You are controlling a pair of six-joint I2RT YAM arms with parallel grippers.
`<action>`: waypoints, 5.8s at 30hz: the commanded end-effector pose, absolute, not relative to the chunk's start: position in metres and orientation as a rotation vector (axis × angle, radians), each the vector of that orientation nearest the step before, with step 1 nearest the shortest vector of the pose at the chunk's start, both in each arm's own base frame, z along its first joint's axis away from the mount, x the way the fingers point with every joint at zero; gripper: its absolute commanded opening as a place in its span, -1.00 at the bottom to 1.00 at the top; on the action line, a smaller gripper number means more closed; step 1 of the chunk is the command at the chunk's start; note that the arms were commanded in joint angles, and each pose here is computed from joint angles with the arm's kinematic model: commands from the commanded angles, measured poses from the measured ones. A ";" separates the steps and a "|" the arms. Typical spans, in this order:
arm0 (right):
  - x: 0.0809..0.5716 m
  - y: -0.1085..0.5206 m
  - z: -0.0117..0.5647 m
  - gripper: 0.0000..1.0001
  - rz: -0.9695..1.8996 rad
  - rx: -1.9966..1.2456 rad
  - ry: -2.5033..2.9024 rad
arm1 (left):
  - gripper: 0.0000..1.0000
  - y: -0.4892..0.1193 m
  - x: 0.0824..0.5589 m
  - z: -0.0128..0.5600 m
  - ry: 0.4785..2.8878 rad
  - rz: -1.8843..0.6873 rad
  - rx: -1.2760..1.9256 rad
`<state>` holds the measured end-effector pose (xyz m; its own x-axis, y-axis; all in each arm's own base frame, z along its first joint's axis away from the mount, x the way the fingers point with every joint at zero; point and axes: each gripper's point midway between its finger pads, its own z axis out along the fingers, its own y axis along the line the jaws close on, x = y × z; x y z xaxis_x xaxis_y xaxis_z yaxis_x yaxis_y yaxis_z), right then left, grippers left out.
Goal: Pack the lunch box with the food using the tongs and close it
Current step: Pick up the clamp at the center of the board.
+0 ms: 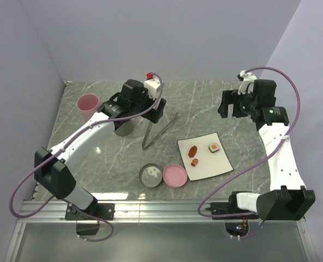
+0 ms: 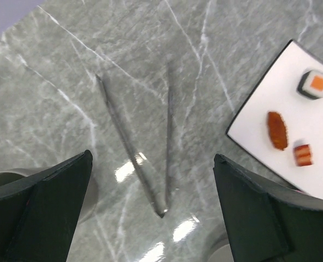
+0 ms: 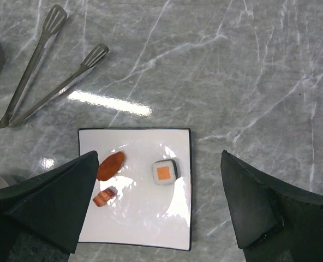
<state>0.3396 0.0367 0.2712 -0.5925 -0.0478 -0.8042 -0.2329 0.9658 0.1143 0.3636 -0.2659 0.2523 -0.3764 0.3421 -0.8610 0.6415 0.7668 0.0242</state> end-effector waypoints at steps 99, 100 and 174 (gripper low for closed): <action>0.333 0.057 0.290 0.99 0.375 -0.303 2.134 | 0.10 -0.301 0.378 0.165 2.305 -0.549 0.894; 0.333 0.060 0.292 0.99 0.387 -0.318 2.122 | 0.10 -0.303 0.375 0.176 2.281 -0.575 0.901; 0.260 0.252 0.275 -0.55 0.039 -1.734 1.108 | 0.00 -0.334 0.216 0.277 1.996 -1.333 1.261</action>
<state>0.2548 0.2482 0.2530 0.5639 -0.6570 -0.5003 -0.7064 -0.0699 -0.7044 0.2297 -0.3352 0.2613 -0.5415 0.4519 -0.7090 0.8334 0.1779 -0.5232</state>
